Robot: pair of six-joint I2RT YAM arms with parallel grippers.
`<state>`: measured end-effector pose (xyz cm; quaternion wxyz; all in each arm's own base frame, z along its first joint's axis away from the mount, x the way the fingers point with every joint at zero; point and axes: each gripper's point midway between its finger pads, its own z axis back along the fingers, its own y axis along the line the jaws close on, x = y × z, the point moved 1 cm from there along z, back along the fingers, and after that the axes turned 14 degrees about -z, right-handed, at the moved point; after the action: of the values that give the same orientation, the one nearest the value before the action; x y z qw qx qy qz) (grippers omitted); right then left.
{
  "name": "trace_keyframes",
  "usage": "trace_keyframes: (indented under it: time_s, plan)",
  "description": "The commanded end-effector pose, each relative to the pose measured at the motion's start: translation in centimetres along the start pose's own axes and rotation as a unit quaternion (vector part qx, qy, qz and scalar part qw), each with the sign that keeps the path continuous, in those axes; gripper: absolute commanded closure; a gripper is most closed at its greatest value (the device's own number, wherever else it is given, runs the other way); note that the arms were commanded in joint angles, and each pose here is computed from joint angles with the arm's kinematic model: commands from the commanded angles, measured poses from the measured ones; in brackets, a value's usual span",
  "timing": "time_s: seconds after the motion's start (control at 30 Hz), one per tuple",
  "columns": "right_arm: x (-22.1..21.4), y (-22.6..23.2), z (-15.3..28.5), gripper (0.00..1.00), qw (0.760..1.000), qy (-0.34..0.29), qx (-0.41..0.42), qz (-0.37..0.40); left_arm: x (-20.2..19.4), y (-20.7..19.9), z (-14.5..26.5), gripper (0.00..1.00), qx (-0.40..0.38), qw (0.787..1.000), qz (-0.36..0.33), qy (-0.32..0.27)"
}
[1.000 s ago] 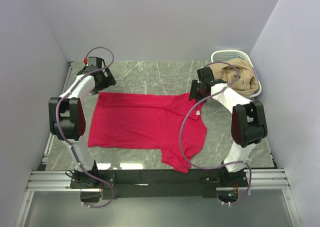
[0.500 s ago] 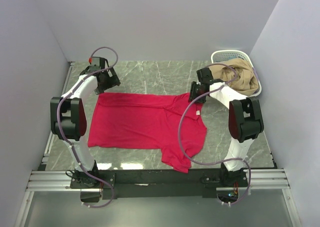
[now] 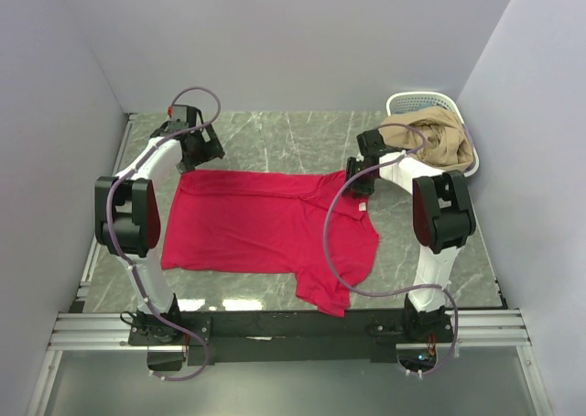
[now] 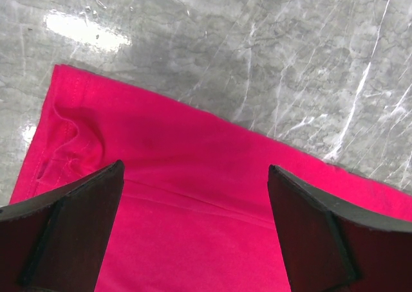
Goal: Fold and stack the t-shirts
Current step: Fold the tshirt
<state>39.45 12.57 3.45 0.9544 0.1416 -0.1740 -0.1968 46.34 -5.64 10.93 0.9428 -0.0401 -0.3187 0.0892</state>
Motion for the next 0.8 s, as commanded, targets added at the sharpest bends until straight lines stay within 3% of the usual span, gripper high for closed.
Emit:
trace_keyframes:
  time_s: [0.0, 0.23, 0.57, 0.77]
  plan:
    - [0.8, 0.6, 0.1, 0.60, 1.000, -0.004, 0.015, 0.008, 1.1, -1.2, -0.2, 0.02, -0.015, 1.000, -0.014, -0.015]
    - [0.8, 0.7, 0.5, 1.00, 1.000, -0.010, 0.025, 0.015, 1.1, -1.4, -0.3, 0.02, -0.013, 1.000, -0.019, -0.012]
    - [1.7, 2.7, 6.1, 1.00, 0.994, -0.072, 0.073, 0.043, 1.4, -1.8, -0.2, 0.03, -0.019, 0.999, -0.023, -0.015]
    - [0.0, 2.5, 7.0, 1.00, 0.995, -0.059, 0.060, 0.056, 1.5, -2.3, -0.1, 0.03, -0.026, 0.999, -0.024, -0.017]
